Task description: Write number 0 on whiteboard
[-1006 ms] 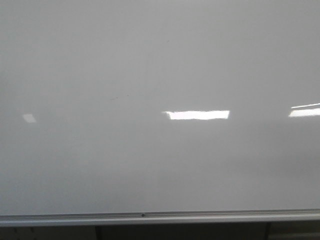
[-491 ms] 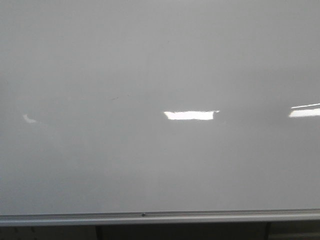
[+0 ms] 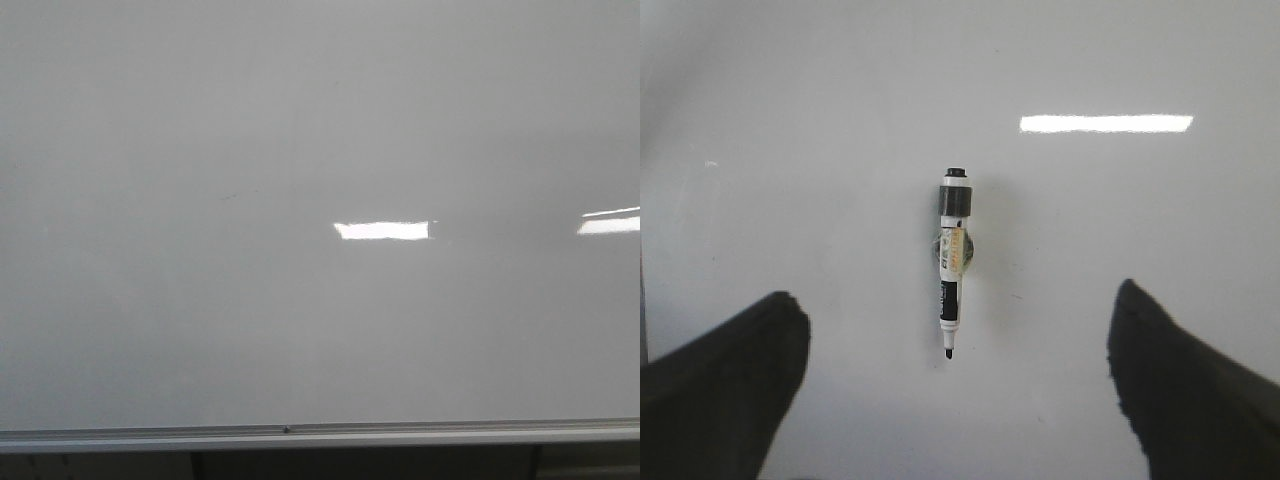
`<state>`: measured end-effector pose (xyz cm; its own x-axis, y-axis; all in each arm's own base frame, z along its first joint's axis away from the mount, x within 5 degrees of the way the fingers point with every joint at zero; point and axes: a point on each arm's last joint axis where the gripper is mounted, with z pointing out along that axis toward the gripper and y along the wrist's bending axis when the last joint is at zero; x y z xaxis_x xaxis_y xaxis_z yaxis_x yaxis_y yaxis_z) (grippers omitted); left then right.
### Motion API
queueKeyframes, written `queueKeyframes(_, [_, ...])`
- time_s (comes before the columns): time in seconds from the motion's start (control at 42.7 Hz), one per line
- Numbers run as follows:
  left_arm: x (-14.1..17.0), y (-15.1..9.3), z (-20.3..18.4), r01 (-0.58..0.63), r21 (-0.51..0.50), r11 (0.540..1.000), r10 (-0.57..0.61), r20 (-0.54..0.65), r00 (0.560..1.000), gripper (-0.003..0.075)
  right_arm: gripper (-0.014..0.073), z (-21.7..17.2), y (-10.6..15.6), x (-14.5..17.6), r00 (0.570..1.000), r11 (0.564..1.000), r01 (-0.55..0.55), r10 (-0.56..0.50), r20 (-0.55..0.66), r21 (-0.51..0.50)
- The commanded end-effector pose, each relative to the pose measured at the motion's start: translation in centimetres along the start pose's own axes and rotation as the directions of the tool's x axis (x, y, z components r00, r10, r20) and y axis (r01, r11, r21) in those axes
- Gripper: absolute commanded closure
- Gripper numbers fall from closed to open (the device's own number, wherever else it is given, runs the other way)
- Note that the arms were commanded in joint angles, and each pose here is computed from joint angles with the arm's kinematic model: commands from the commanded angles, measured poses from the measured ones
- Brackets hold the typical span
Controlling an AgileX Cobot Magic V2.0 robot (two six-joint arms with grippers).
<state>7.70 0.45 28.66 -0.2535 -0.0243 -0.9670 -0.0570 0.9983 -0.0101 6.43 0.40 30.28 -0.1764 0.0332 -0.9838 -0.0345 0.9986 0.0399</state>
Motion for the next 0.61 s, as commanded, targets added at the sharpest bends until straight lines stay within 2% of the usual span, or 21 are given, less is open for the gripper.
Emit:
queueKeyframes(0.0, [-1.2,0.0,0.1,0.001,0.003,1.0,-0.001,0.078,0.997,0.0045,-0.0043,-0.2,-0.1,-1.8,0.995,1.0,0.0,-0.001,0.104,0.014])
queueKeyframes(0.117, [-1.0,-0.1,1.9,-0.002,0.007,1.0,0.001,0.044,0.999,0.0083,-0.0059,-0.2,-0.1,-1.8,0.995,1.0,0.0,-0.001,0.104,0.014])
queueKeyframes(0.585, [0.3,-0.6,14.3,0.013,0.031,0.999,-0.01,-0.098,0.995,0.0085,-0.0059,-0.2,-0.1,-1.8,0.995,1.0,0.0,-0.001,0.104,0.014])
